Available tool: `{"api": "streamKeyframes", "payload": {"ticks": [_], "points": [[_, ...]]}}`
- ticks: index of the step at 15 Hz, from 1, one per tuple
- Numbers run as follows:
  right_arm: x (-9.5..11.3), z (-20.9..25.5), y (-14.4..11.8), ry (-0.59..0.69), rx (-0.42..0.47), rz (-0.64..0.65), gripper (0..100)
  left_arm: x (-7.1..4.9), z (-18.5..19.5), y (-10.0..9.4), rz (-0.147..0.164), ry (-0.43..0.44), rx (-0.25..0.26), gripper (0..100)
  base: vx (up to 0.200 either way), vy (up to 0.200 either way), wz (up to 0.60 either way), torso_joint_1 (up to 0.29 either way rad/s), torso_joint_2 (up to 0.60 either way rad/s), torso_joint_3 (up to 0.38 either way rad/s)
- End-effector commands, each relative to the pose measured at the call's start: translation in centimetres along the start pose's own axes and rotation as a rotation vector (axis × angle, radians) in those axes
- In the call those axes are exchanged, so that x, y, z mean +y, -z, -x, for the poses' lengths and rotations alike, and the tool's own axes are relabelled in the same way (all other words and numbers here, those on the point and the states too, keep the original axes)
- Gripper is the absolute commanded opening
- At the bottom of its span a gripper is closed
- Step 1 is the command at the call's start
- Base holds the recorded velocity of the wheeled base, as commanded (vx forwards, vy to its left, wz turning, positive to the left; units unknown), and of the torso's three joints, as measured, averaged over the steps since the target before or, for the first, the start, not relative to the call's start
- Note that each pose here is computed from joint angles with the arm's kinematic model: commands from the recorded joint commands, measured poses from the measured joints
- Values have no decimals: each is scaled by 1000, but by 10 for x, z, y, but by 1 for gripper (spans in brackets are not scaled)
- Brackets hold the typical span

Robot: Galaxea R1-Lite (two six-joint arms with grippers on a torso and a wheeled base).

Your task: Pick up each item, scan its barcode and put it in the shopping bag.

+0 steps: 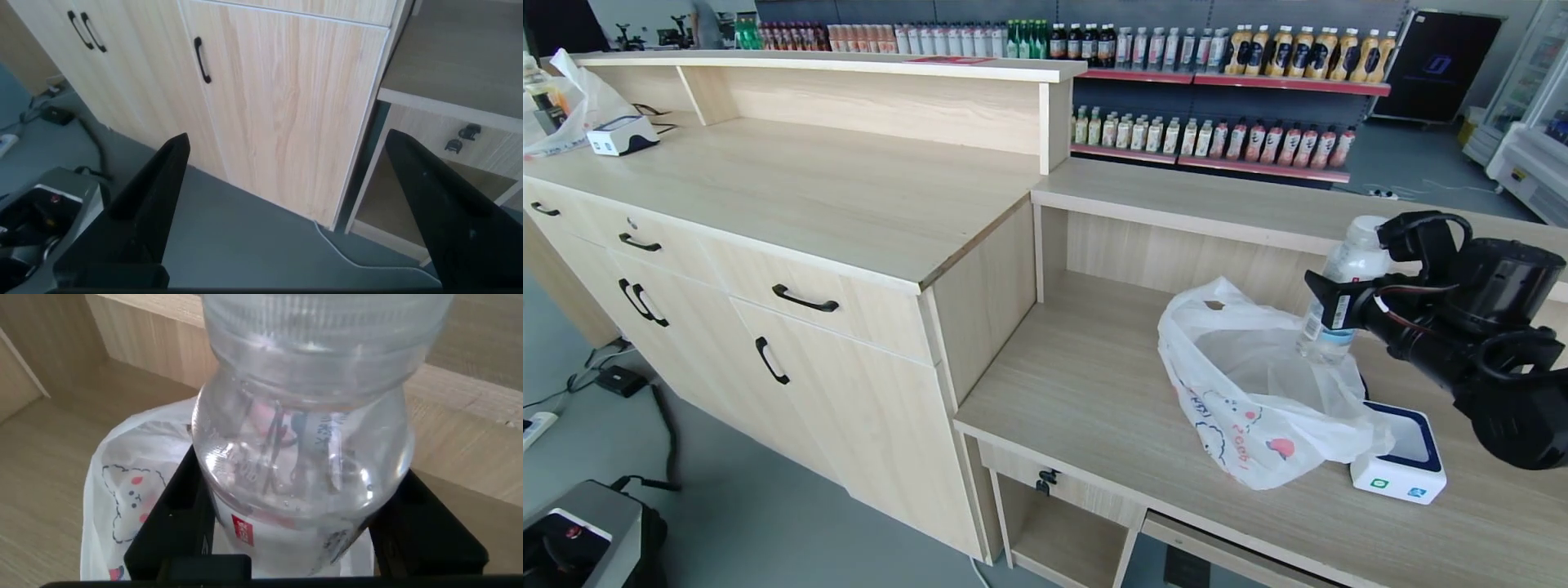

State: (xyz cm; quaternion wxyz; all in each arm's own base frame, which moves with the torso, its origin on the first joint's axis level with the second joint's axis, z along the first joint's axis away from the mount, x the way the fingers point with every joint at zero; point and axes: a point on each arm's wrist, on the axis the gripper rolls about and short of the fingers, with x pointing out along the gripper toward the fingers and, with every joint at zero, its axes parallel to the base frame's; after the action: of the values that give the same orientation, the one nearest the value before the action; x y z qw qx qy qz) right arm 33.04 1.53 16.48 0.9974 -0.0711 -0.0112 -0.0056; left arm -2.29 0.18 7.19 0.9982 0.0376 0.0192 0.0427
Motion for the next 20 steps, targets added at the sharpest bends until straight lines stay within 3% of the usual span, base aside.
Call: {"api": "streamKeyframes", "payload": {"ticks": [1,4,7,20], "points": [[9,-23,28,-24,41,-45,0,0,0,0,0,-1,0,100,0,0,0,0,0,0],[15,-39,59,-82,53,-67,0,0,0,0,0,-1,0,100,0,0,0,0,0,0],[23,-58,85,-152,5,-69,0,0,0,0,0,-1,0,100,0,0,0,0,0,0],[56,-94,129,-284,-57,-70,0,0,0,0,0,-1,0,100,0,0,0,0,0,0]]}}
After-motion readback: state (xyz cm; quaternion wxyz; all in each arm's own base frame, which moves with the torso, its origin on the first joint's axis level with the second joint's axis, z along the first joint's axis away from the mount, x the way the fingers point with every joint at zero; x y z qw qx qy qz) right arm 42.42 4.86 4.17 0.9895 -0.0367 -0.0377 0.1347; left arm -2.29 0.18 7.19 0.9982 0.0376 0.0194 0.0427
